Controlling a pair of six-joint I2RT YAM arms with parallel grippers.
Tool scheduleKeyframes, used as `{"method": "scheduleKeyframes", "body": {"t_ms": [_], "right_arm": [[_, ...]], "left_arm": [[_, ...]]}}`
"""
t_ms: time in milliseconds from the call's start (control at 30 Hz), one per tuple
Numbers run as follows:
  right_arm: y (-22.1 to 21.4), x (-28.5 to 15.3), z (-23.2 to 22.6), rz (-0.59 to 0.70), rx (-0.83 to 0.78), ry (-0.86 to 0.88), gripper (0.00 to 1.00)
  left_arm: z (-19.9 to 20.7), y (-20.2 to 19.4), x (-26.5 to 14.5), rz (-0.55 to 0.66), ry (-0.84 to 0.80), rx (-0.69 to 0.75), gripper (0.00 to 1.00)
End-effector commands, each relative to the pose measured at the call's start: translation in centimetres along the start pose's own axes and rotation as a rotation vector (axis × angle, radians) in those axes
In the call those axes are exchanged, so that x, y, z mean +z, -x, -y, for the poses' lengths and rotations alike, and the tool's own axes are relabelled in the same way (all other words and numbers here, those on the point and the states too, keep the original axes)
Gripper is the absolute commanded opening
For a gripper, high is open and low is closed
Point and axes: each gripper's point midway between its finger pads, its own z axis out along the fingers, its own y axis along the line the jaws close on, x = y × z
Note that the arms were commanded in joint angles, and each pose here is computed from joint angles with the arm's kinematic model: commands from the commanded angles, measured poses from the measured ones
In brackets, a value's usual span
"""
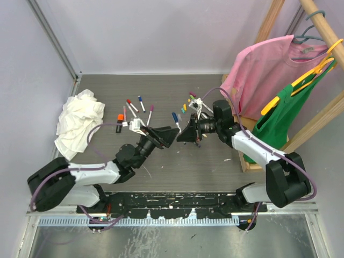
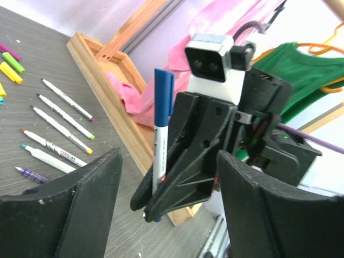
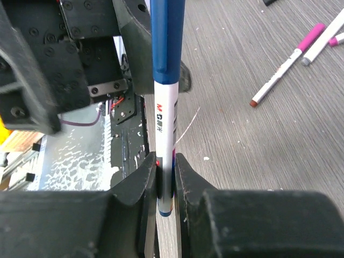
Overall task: Open the pen caps
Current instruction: Pick up the pen from the center of the board, then open the pen cap from the pen.
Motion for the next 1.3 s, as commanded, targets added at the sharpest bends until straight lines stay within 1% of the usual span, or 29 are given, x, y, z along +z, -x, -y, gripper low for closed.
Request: {"method": "scheduleKeyframes", "body": {"t_ms": [0,33,100,133,200,233,267,367,533,633,700,767,867,1067,1100,1200,1267], "right_arm": [[0.9,-0.1,-1.2,-0.045,-0.06,0.071,0.01],[0.8,-0.1,-1.3,-0.054,-0.058,0.082,0.01],[0.7,-0.2,-1.6,-0.071,-0.053,0.104,0.01],[0.5,-0.2,-1.7,-0.079,-0.053,0.115,0.01],[0.4,-0.3,-1.9,-0.088,-0.057,0.129,0.01],[0.4,-0.3,-2.0,-0.092,-0.06,0.134,0.01],[0.4,-0.3,-2.1,-0.094,-0.065,0.139,0.01],[0.3,-0.4,-2.3,-0.1,-0.076,0.146,0.01],[0.1,-0.4,-2.3,-0.104,-0.079,0.151,0.01],[0.0,-0.4,-2.3,-0.108,-0.074,0.156,0.01],[-0.1,-0.4,-2.2,-0.113,-0.069,0.158,0.01],[-0.1,-0.4,-2.2,-0.114,-0.068,0.157,0.01],[-0.2,-0.4,-2.2,-0.116,-0.068,0.157,0.01],[-0.3,-0.4,-2.1,-0.12,-0.063,0.159,0.01],[-0.3,-0.3,-2.1,-0.122,-0.06,0.159,0.01],[-0.4,-0.3,-2.0,-0.124,-0.057,0.159,0.01],[-0.3,-0.3,-2.0,-0.124,-0.059,0.159,0.01]], "left_arm": [[0.7,2.8,-1.3,0.006,-0.01,0.007,0.75],[1.0,2.8,-1.6,-0.031,-0.038,0.008,0.8],[1.0,3.0,-1.9,-0.12,-0.06,0.018,0.84],[1.1,3.3,-2.0,-0.155,-0.066,0.015,0.89],[1.1,3.7,-2.1,-0.213,-0.071,0.021,0.96],[1.2,3.9,-2.2,-0.234,-0.077,0.021,0.98],[1.3,4.1,-2.2,-0.248,-0.08,0.02,1.0],[1.7,4.3,-1.9,-0.279,-0.099,0.005,0.99],[2.4,4.3,-0.6,-0.288,-0.135,-0.038,0.99],[2.8,4.1,0.3,-0.291,-0.151,-0.064,0.89],[3.0,4.0,0.9,-0.299,-0.161,-0.074,0.8],[2.9,3.7,1.4,-0.311,-0.162,-0.085,0.73],[3.0,3.5,1.9,-0.322,-0.168,-0.099,0.66],[3.4,3.7,2.4,-0.319,-0.182,-0.104,0.47],[2.5,3.0,2.7,-0.336,-0.161,-0.109,0.43],[2.3,2.7,2.7,-0.343,-0.159,-0.111,0.33],[2.3,2.5,2.7,-0.35,-0.167,-0.116,0.28]]}}
